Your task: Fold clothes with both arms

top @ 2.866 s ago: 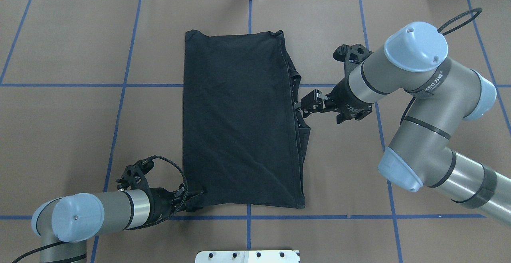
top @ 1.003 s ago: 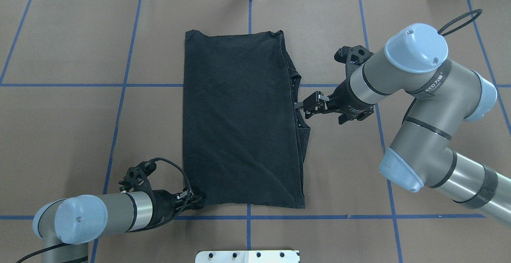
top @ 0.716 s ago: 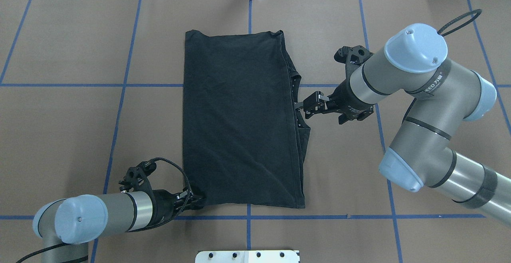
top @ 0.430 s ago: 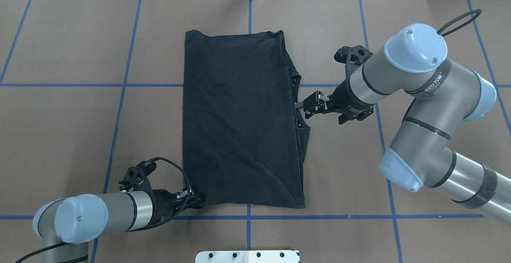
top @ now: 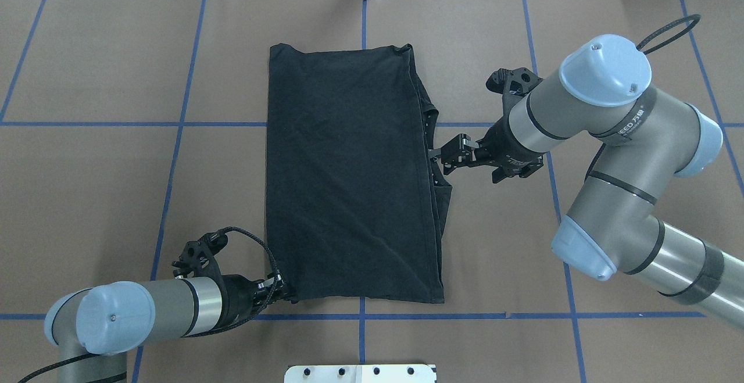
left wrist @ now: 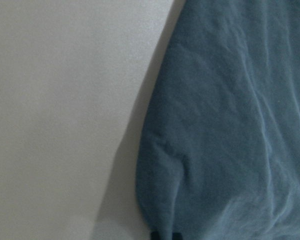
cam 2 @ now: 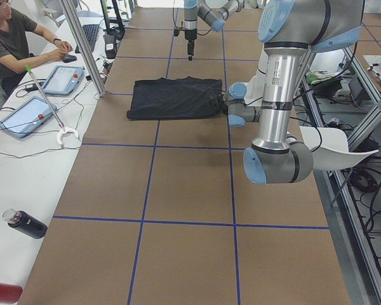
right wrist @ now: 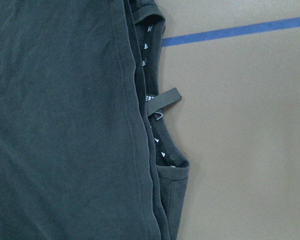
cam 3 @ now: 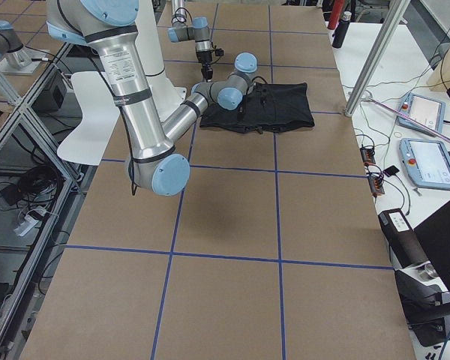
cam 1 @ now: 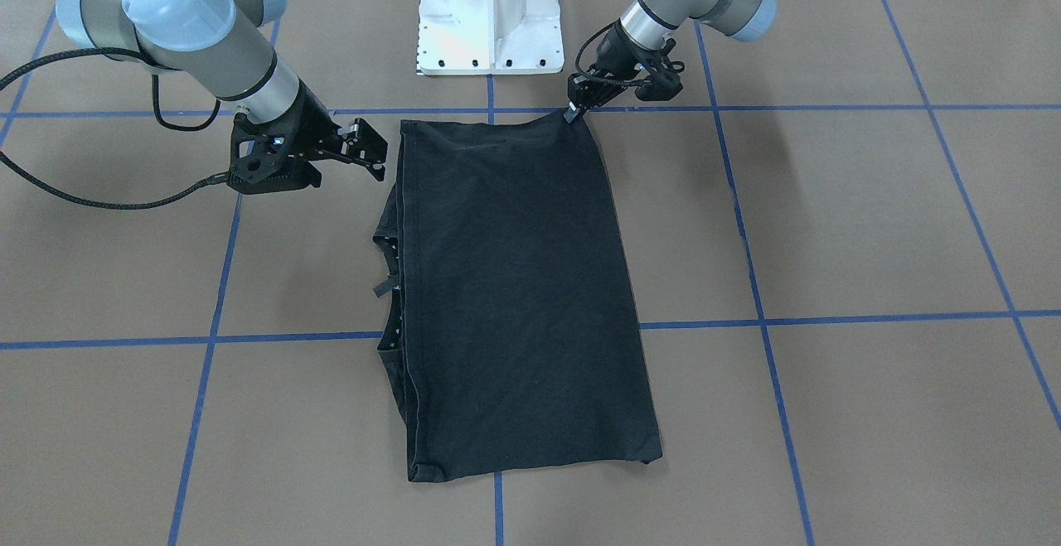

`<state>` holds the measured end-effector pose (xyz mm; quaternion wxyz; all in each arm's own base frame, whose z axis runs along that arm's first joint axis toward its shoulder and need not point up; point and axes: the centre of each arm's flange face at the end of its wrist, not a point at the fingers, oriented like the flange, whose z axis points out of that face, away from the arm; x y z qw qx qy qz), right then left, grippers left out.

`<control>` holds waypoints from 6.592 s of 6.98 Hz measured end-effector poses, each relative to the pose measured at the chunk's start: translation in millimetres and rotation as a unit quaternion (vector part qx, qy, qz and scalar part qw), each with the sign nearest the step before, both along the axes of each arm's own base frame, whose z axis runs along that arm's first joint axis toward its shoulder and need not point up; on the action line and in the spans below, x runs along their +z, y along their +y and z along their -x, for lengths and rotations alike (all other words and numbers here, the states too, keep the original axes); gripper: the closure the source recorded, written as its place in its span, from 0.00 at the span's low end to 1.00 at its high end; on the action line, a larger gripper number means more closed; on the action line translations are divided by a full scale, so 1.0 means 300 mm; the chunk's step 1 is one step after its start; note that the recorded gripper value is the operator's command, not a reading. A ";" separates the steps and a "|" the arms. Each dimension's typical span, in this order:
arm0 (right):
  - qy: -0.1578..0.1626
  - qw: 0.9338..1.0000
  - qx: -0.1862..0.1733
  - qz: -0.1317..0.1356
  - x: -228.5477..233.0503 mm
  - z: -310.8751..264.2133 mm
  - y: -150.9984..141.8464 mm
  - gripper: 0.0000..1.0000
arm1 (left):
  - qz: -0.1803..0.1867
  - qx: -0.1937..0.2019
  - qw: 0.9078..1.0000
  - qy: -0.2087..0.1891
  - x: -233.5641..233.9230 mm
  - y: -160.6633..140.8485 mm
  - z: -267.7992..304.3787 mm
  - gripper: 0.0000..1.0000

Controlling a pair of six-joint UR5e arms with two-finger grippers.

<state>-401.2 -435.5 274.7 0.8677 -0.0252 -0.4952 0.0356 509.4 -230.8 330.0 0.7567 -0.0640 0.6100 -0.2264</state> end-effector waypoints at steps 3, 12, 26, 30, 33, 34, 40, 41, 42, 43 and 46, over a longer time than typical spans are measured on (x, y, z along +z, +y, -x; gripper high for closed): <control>0.001 0.999 0.022 0.042 -0.044 0.130 0.134 0.00 | 0.000 0.002 1.000 0.001 -0.044 0.007 0.023 1.00; 0.068 0.996 0.041 0.036 0.056 0.523 0.542 0.00 | 0.000 0.004 1.000 0.001 -0.047 0.011 0.011 1.00; 0.071 0.996 0.042 0.040 0.057 0.529 0.538 0.53 | 0.000 0.003 1.000 0.002 -0.049 0.009 0.017 1.00; 0.066 0.996 0.039 0.043 0.043 0.517 0.533 0.02 | 0.000 0.002 1.000 0.001 -0.046 0.007 0.018 1.00; 0.069 0.996 0.035 0.050 0.056 0.506 0.527 0.01 | 0.000 0.002 1.000 0.000 -0.044 0.007 0.016 1.00; 0.071 0.996 0.034 0.051 0.063 0.509 0.527 0.01 | 0.000 0.003 1.000 0.000 -0.045 0.008 0.015 1.00; 0.086 0.994 0.033 0.054 0.083 0.523 0.535 0.11 | 0.000 0.002 1.000 0.002 -0.049 0.007 0.018 1.00; 0.087 0.994 0.033 0.055 0.087 0.529 0.534 0.11 | 0.000 0.002 1.000 0.002 -0.049 0.007 0.019 1.00; 0.089 0.994 0.032 0.055 0.093 0.538 0.534 0.12 | 0.000 0.002 1.000 0.001 -0.048 0.006 0.020 1.00; 0.090 0.994 0.032 0.055 0.098 0.543 0.534 0.36 | 0.000 0.001 1.000 0.001 -0.048 0.005 0.021 1.00; 0.086 0.994 0.033 0.054 0.084 0.544 0.527 0.84 | 0.000 0.001 1.000 0.002 -0.050 0.004 0.023 1.00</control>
